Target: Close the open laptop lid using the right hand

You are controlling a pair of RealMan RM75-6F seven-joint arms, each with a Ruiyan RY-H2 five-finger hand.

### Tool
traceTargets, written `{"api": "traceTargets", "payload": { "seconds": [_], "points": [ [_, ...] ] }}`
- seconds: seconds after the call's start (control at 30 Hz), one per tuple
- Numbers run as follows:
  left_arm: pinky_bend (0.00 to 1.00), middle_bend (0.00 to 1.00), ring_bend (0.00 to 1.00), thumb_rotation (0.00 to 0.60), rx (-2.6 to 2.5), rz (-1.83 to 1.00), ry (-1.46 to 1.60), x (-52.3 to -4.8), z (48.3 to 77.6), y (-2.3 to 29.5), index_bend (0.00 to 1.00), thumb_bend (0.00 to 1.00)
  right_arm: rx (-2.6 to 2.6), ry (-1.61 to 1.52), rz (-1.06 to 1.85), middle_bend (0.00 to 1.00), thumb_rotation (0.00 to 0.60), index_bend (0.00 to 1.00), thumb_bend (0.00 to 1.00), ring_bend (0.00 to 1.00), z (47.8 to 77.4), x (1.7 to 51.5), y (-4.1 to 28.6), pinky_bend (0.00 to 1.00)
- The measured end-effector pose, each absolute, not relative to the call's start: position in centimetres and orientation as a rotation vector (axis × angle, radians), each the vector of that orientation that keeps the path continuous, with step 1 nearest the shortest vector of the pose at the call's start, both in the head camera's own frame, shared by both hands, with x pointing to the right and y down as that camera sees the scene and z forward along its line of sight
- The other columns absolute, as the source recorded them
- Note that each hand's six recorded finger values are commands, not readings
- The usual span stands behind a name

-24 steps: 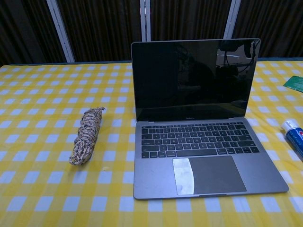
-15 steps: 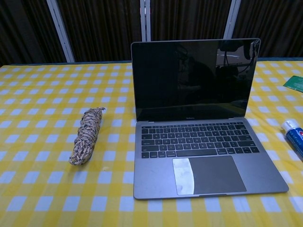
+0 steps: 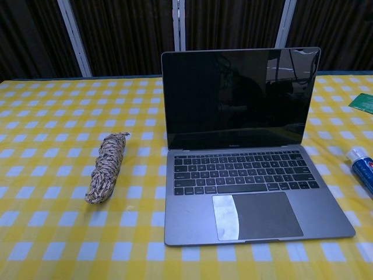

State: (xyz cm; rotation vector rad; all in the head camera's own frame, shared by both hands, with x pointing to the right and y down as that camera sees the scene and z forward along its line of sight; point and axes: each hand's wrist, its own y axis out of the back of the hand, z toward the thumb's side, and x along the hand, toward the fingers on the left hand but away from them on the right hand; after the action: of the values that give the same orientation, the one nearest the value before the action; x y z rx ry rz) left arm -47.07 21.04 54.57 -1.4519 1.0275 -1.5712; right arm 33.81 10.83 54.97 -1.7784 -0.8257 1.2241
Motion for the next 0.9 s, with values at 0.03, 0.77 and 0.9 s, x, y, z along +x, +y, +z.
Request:
{"api": "traceTargets", "payload": {
  "seconds": [0.03,0.77,0.9],
  "points": [
    [0.0,0.0,0.0,0.6,-1.45,-1.578,1.025,-47.2,54.8,21.0,0.0,0.0,-1.797,-0.828,1.204,0.0,0.6,0.0,1.0,0.0,54.9,33.0,9.8,0.0],
    [0.0,0.0,0.0,0.6,-1.466,-1.628,1.022,-48.0,55.9,20.5,0.0,0.0,-2.07,-0.736,1.176,0.03,0.6,0.07,1.0,0.0,59.6,19.8,2.8,0.0],
    [0.0,0.0,0.0,0.6,-1.472,-1.627,1.017,-47.9,56.1,20.5,0.0,0.0,-2.046,-0.724,1.223,0.04,0.6,0.08,1.0,0.0,60.8,19.3,2.6,0.0]
  ]
}}
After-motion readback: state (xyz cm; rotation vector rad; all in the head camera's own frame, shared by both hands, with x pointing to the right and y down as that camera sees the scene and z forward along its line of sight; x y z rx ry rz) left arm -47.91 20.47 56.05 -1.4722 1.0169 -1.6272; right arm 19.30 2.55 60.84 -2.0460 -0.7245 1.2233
